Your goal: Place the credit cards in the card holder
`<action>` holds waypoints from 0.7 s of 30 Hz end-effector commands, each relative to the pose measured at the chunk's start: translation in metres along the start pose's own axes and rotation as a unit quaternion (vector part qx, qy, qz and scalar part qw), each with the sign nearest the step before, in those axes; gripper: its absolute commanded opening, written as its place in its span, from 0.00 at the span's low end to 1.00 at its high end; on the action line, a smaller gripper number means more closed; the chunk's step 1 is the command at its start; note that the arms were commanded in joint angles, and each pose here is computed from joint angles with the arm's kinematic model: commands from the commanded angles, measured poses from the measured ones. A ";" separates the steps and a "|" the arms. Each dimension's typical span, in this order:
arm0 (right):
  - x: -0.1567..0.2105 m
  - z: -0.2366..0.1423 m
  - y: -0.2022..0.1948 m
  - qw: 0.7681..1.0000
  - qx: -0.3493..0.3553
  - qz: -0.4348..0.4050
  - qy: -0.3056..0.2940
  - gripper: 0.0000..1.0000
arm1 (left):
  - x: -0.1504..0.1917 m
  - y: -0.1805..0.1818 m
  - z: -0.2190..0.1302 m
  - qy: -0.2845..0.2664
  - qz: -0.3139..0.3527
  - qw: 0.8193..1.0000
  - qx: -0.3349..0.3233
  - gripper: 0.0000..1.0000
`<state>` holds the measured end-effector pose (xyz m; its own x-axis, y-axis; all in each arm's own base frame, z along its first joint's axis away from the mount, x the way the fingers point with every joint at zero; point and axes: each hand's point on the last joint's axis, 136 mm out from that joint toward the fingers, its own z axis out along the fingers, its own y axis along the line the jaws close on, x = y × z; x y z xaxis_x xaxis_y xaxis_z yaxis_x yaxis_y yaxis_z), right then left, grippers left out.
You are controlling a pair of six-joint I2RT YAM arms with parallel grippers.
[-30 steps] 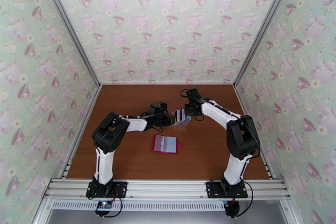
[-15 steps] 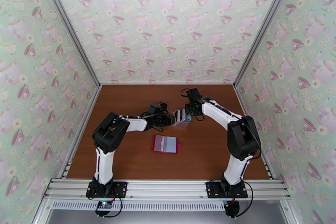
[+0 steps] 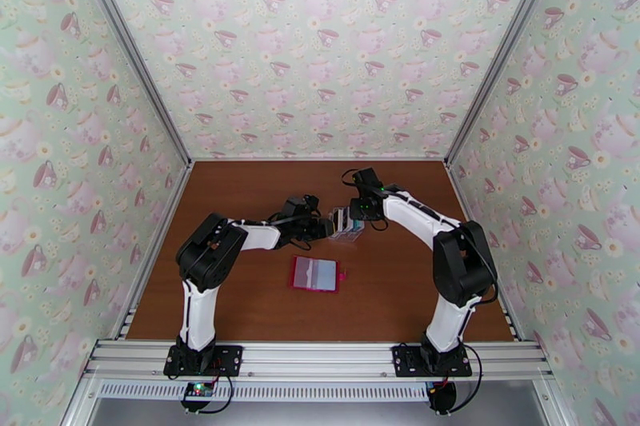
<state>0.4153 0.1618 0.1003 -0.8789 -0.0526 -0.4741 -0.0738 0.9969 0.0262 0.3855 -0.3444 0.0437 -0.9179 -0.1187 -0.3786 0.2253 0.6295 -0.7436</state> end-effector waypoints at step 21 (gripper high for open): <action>-0.001 -0.003 -0.021 0.998 0.055 -0.006 0.003 0.45 | 0.017 0.024 0.006 0.021 -0.026 0.999 -0.024 0.53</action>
<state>0.4142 0.1563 0.0831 -0.8953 -0.0644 -0.4407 -0.0618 0.9979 -0.0202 0.3862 -0.3448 0.0437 -0.9180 -0.1245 -0.3764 0.2214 0.6266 -0.7472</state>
